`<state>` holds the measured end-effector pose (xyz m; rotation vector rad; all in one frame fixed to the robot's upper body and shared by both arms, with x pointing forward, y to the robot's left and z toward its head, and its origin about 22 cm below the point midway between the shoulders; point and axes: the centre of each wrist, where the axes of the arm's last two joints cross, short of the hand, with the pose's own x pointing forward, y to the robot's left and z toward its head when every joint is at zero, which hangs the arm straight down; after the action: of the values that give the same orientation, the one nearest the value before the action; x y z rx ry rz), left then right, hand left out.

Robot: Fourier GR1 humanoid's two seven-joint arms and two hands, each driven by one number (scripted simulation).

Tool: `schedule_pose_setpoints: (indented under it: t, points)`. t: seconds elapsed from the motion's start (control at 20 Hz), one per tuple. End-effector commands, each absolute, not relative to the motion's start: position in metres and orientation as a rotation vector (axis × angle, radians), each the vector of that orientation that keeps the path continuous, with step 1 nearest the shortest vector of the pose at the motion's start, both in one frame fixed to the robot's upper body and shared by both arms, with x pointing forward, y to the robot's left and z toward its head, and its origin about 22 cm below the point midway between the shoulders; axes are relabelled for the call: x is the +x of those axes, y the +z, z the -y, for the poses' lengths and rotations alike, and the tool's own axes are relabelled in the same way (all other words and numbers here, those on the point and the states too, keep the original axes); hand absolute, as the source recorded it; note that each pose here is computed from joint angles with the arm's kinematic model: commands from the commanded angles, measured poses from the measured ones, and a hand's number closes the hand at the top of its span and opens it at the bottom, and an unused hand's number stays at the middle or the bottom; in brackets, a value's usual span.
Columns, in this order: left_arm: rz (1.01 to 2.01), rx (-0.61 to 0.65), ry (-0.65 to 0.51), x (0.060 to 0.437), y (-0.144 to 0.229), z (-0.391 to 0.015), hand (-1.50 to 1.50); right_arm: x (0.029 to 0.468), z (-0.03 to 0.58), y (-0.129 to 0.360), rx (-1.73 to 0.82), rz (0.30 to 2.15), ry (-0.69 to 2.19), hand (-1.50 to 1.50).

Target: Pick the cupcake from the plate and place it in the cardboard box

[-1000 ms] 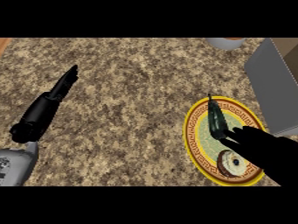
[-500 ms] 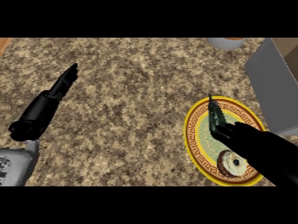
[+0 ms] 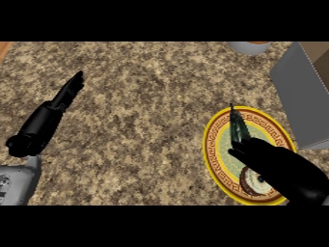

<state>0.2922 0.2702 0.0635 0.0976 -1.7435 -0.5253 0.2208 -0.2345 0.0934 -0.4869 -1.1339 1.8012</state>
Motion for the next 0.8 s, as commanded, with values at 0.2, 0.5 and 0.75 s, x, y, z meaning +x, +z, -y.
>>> schedule_pose_setpoints:
  t: [0.2, 0.5, 0.75]
  points:
    - [1.731, 0.092, -0.528, 0.301, 0.051, -0.271, 0.00, 0.227, 0.241, 0.064, -0.546, 1.092, 1.813, -1.50]
    - [1.748, 0.114, -0.522, 0.287, 0.063, -0.273, 0.00, 0.232, 0.254, 0.055, -0.526, 1.068, 1.798, -1.50]
    - [1.752, 0.103, -0.534, 0.285, 0.067, -0.263, 0.00, 0.229, 0.246, 0.030, -0.473, 1.063, 1.845, -1.50]
